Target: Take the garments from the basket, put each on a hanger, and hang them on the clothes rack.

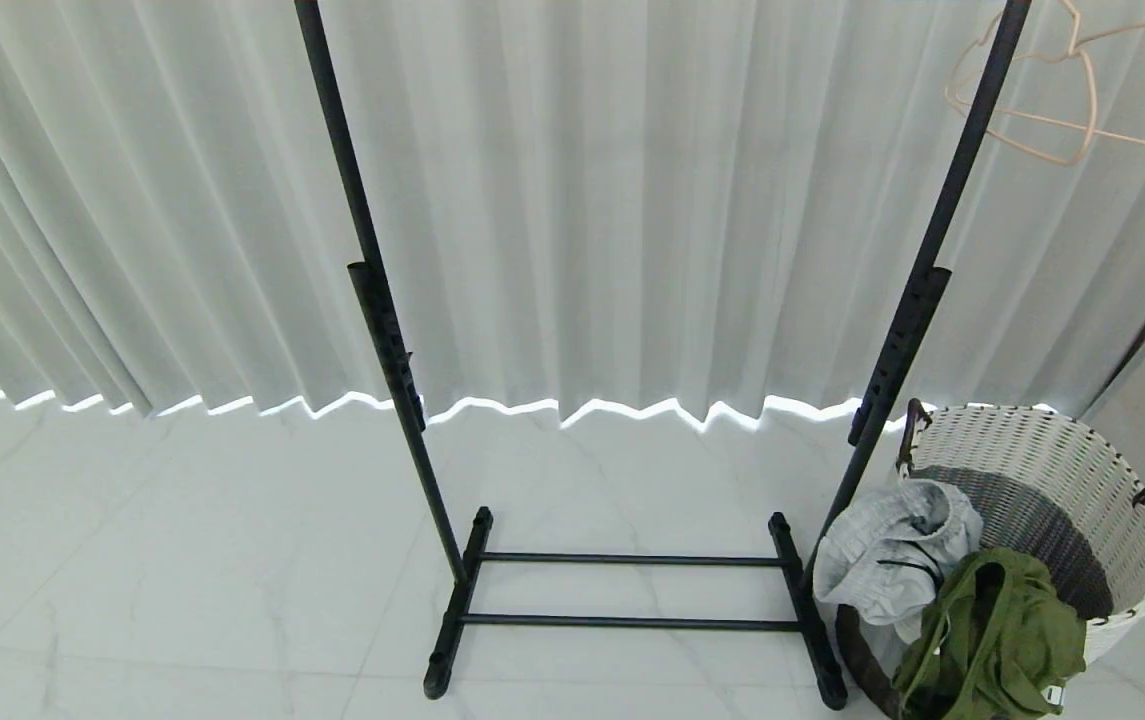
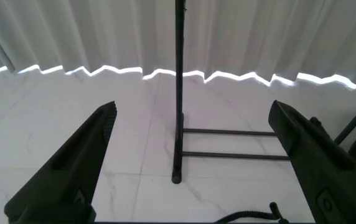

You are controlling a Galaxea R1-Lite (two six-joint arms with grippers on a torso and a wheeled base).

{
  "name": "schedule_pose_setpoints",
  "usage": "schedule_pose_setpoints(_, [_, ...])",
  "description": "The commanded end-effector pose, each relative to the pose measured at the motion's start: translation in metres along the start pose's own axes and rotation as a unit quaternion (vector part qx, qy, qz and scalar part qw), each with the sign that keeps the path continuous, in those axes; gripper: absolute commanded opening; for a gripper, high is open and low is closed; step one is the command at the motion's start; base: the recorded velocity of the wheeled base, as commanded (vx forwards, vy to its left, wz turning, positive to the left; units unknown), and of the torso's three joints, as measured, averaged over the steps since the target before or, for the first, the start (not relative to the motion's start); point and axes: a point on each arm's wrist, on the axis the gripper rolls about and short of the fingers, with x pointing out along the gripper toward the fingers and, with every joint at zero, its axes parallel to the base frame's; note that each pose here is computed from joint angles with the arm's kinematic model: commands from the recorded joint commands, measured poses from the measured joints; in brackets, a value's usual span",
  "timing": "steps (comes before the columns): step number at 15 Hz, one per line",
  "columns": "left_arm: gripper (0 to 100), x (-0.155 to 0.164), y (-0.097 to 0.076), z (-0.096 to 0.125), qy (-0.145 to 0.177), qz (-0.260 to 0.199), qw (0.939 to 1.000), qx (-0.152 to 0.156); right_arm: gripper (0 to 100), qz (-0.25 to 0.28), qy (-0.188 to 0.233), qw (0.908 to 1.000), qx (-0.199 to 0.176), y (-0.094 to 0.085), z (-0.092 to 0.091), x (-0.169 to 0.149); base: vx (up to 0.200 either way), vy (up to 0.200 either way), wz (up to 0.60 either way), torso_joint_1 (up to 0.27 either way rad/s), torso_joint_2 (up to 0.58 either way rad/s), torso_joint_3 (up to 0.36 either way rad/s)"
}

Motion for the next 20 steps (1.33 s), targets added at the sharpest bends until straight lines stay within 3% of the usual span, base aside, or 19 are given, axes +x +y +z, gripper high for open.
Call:
schedule_pose_setpoints(1, [100, 0.0001, 0.0, 0.0001, 0.001, 0.0, 1.0, 0.0, 100, 0.001, 0.0, 1.0, -0.001, 0.0, 0.0, 0.0, 0.0, -0.2, 0.0, 0.012, 0.0, 0.002])
schedule_pose_setpoints(7, [100, 0.0, 0.0, 0.0, 0.0, 0.0, 1.0, -0.001, 100, 0.0, 0.0, 1.0, -0.001, 0.0, 0.0, 0.0, 0.0, -0.2, 0.0, 0.004, 0.0, 0.003])
schedule_pose_setpoints(12, [100, 0.0, 0.0, 0.0, 0.0, 0.0, 1.0, -0.005, 100, 0.0, 0.0, 1.0, -0.001, 0.0, 0.0, 0.0, 0.0, 0.0, 0.0, 0.0, 0.0, 0.0])
schedule_pose_setpoints(20, [100, 0.0, 0.0, 0.0, 0.0, 0.001, 1.0, -0.001, 100, 0.001, 0.0, 1.0, 0.002, 0.0001, 0.0, 0.0, 0.2, 0.0, 0.0, 0.001, 0.0, 0.004])
